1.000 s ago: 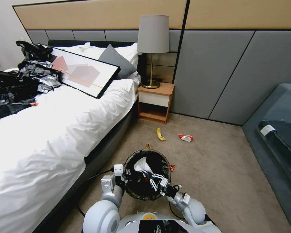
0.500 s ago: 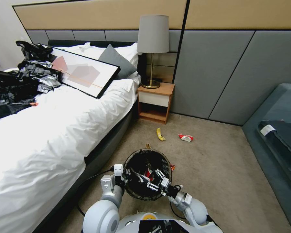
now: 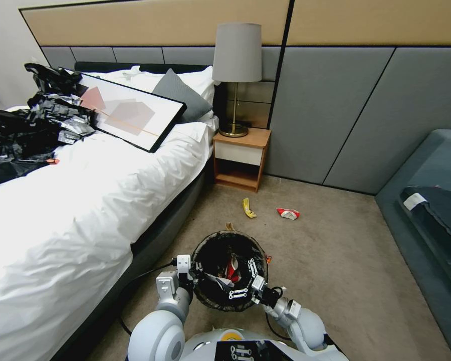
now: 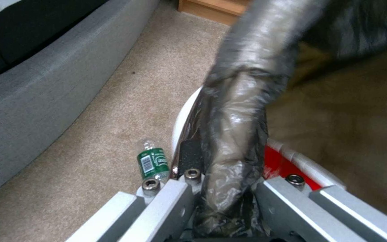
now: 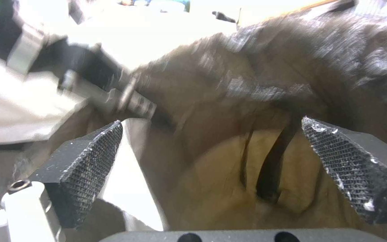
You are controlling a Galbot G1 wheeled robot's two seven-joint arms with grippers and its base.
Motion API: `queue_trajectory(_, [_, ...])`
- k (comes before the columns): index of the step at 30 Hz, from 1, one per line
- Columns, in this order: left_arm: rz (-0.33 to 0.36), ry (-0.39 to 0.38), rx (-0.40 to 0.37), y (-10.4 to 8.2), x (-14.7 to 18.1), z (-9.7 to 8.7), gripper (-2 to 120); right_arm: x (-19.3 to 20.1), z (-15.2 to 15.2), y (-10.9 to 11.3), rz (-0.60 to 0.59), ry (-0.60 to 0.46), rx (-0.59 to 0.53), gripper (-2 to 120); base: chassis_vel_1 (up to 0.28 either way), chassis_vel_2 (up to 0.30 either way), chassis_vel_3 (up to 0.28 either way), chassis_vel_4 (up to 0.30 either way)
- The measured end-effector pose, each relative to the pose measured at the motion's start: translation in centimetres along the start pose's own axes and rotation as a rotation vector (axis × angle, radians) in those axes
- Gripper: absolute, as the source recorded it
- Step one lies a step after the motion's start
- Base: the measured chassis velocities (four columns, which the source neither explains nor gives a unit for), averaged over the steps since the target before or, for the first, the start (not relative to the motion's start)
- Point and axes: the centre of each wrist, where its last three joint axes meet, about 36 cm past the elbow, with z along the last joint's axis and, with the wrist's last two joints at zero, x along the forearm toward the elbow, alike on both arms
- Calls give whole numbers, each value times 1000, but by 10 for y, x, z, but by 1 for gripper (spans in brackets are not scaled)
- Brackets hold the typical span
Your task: Pick up the trash bin, then pick up the garbage from the floor and place it into the trash bin.
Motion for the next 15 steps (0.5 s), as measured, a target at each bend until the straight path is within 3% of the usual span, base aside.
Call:
queue_trajectory(11, [-7, -5, 0, 2, -1, -1, 0, 8, -37, -16, 108, -92, 93, 100, 0, 0, 0, 0])
queue_trajectory(15, [-14, -6, 0, 4, -1, -1, 0, 12, -67, -13, 262, -159, 138, 100, 0, 0, 0, 0])
